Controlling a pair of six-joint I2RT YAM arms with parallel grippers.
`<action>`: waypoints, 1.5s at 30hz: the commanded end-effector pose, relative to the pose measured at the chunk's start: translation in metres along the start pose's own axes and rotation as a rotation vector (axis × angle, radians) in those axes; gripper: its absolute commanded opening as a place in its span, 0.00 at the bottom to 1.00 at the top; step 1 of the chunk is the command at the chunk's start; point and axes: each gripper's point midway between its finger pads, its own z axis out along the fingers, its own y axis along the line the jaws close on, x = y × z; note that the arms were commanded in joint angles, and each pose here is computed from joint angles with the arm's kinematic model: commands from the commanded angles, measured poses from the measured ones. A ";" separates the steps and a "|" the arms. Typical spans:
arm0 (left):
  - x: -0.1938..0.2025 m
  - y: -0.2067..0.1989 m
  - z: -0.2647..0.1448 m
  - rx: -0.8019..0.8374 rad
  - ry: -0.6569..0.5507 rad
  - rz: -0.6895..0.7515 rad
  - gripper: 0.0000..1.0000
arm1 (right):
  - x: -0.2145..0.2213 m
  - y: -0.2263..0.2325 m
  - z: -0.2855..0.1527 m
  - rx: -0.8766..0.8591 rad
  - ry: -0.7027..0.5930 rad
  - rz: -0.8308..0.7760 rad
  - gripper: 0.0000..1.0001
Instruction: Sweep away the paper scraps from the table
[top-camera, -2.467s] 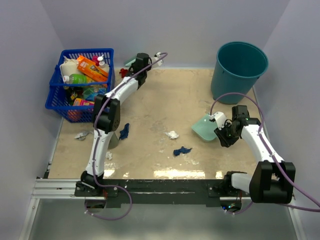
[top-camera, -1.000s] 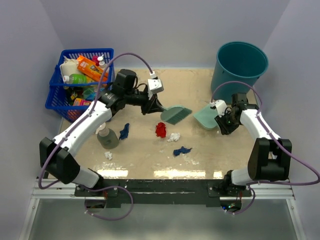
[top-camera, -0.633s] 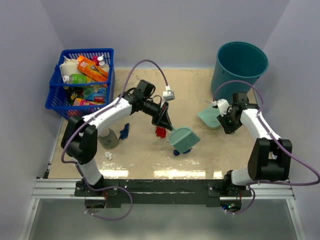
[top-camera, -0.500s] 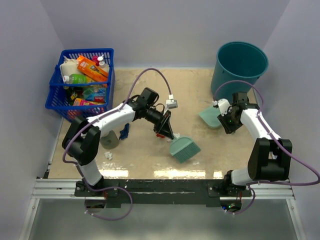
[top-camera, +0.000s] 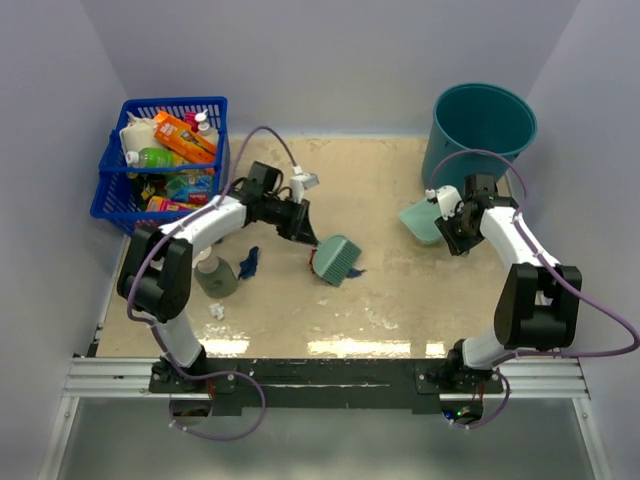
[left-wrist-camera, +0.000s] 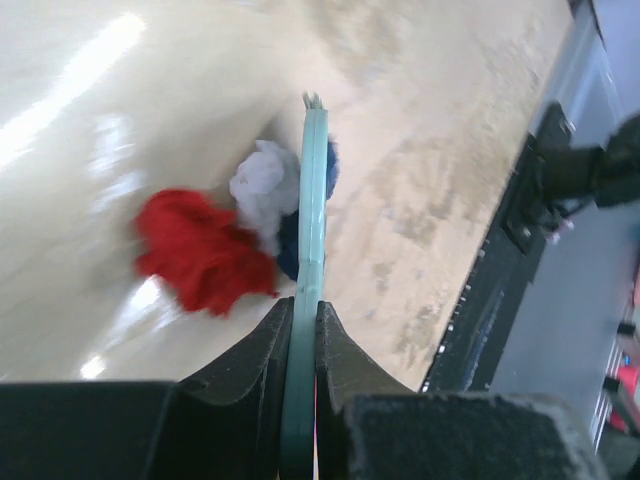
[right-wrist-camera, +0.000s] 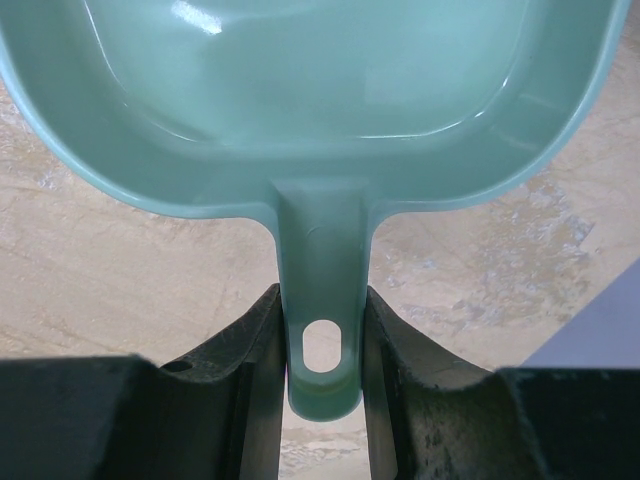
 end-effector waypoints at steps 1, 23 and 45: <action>-0.020 0.037 -0.064 -0.134 -0.109 -0.093 0.00 | -0.020 -0.014 -0.008 0.045 -0.062 0.020 0.00; -0.123 0.113 -0.226 -0.969 -0.140 0.262 0.00 | 0.017 0.080 -0.038 -0.076 0.076 -0.603 0.00; -0.086 0.157 -0.127 -0.804 0.042 0.174 0.00 | -0.037 0.167 -0.015 -0.263 0.305 -0.566 0.00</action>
